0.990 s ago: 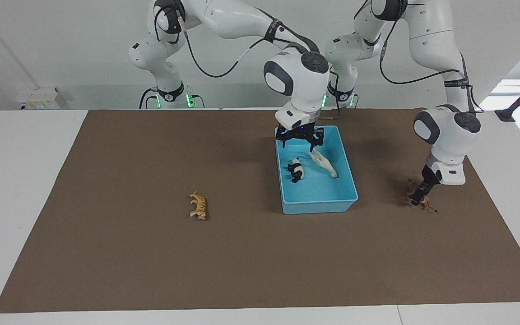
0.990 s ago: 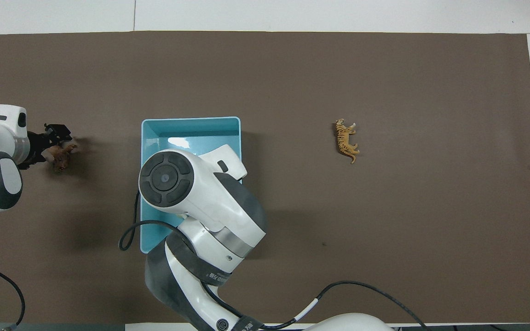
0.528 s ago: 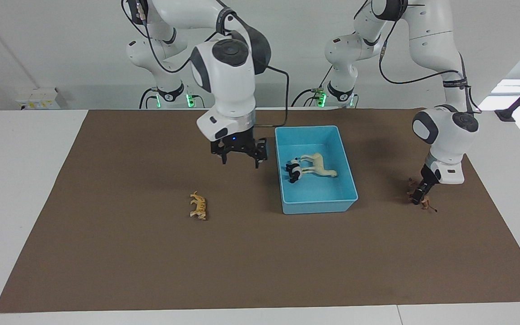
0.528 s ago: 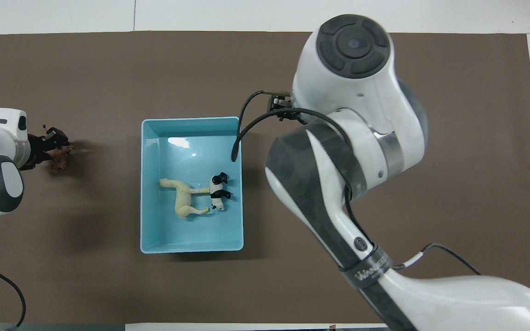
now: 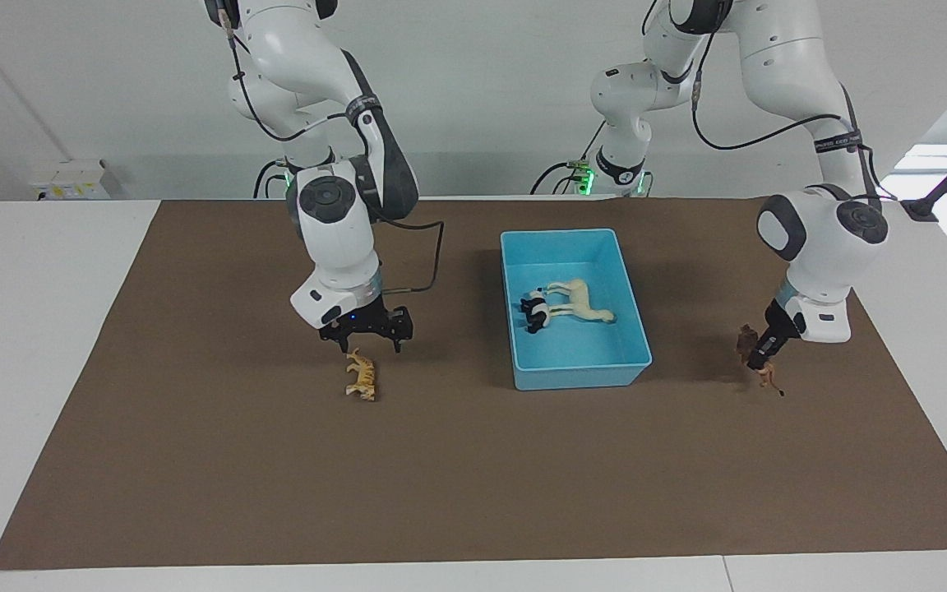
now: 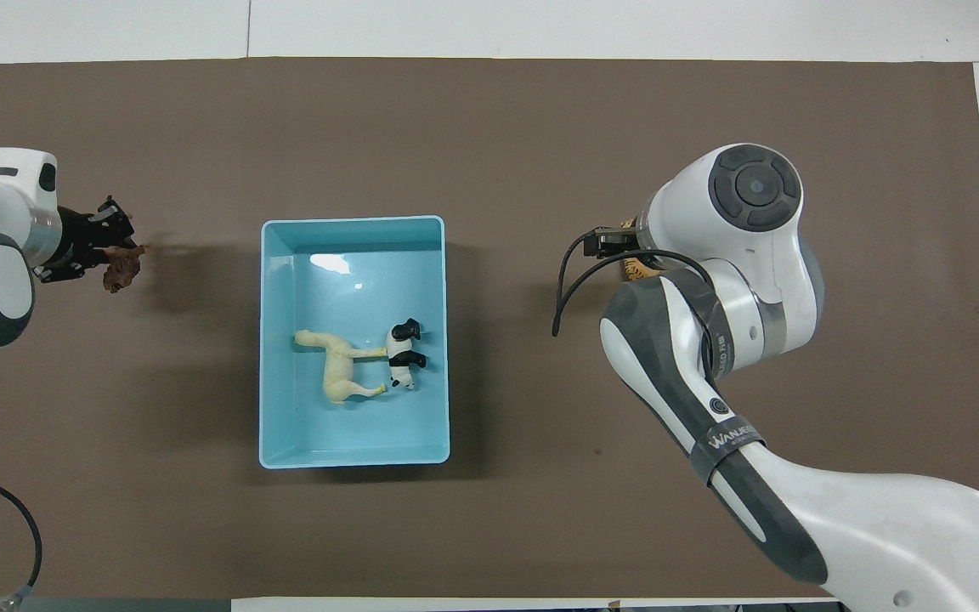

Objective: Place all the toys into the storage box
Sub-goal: 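Move the right gripper to the tiger while the left gripper lifts the horse, then place the horse with the left gripper while the right gripper grasps the tiger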

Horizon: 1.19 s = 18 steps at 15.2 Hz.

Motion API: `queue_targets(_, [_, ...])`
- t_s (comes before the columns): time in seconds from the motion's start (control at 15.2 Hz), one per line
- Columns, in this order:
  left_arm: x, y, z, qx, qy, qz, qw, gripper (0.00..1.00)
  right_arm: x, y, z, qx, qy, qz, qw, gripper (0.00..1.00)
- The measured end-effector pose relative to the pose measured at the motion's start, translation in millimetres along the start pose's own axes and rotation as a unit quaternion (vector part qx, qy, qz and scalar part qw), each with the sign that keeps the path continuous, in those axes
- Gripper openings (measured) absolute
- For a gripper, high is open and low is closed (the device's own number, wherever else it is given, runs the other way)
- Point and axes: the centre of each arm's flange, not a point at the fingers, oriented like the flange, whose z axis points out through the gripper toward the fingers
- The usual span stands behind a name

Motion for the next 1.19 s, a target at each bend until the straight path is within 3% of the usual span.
queue_targets(0.26, [-86.0, 96.1, -69.7, 0.027, -0.037, -0.003, 0.999, 0.31, -4.8, 15.1, 33.8, 0.000, 0.015, 0.001, 1.000, 1.00])
queue_targets(0.59, [-195.2, 154.2, -46.6, 0.061, -0.056, -0.010, 0.996, 0.31, -2.7, 14.5, 56.2, -0.003, 0.023, 0.001, 1.000, 1.00])
queue_targets(0.79, [-223.1, 158.5, -32.5, 0.057, -0.051, -0.002, 0.997, 0.31, -1.3, 14.2, 61.2, -0.002, 0.029, 0.000, 1.000, 1.00])
queue_targets(0.92, [-226.8, 156.6, -31.3, 0.054, -0.049, 0.000, 0.997, 0.46, -0.4, 15.3, 63.3, -0.002, 0.032, 0.001, 0.999, 1.00])
queue_targets(1.19, [-238.6, 162.2, -37.9, 0.051, -0.047, 0.011, 0.998, 0.93, 0.5, 23.3, 66.4, -0.003, 0.033, 0.007, 0.999, 1.00])
